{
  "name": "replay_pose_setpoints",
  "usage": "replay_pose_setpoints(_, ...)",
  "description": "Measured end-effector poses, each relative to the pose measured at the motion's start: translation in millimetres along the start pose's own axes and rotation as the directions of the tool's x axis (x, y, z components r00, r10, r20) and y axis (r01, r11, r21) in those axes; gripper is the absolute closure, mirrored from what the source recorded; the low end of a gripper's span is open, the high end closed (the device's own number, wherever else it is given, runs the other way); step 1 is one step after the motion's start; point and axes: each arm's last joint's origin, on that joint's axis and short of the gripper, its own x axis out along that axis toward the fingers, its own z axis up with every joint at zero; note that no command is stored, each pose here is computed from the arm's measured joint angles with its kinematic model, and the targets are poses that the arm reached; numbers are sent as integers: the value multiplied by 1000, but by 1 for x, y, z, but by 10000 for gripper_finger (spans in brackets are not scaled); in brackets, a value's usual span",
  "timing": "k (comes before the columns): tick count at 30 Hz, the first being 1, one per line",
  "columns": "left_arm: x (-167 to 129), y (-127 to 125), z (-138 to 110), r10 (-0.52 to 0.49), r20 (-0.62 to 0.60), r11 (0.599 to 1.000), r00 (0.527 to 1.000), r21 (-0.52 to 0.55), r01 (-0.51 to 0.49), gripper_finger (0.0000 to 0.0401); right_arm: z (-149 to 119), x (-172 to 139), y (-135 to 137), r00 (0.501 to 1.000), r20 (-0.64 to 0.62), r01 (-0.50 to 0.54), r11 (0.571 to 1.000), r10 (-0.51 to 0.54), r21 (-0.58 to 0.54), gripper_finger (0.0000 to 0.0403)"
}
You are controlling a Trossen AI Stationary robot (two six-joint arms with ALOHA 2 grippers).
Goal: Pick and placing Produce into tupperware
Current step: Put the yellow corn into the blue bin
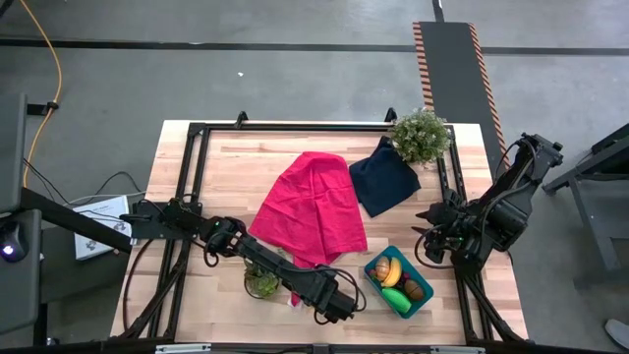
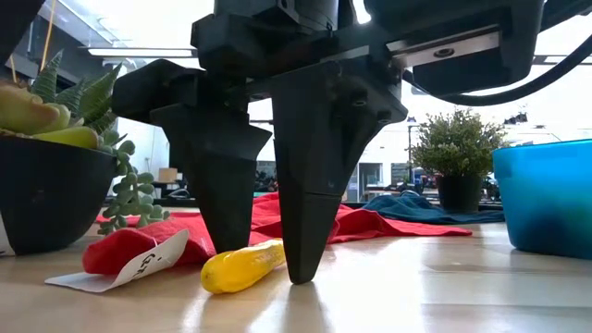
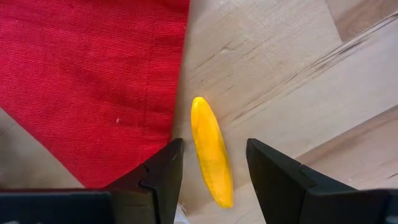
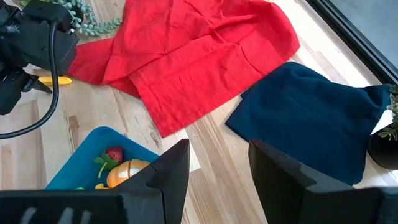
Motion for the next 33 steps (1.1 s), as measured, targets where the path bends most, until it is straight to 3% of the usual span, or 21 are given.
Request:
replay_pose_setpoints(12,0,0,0,0,-1,1000,1000,12,0,241,0,0,0,1000,3,1,1000,-1,5,247)
replay_pose_setpoints(24,-1,-2,0,-13,-9,1000,1000,18,13,344,0,0,0,1000,3,1,1000,-1,5,247)
replay_pose_setpoints(33,-9,-6,0,-54,1,998,999,20,54,364,0,0,0,1000,6,3,1000,-3,5,247)
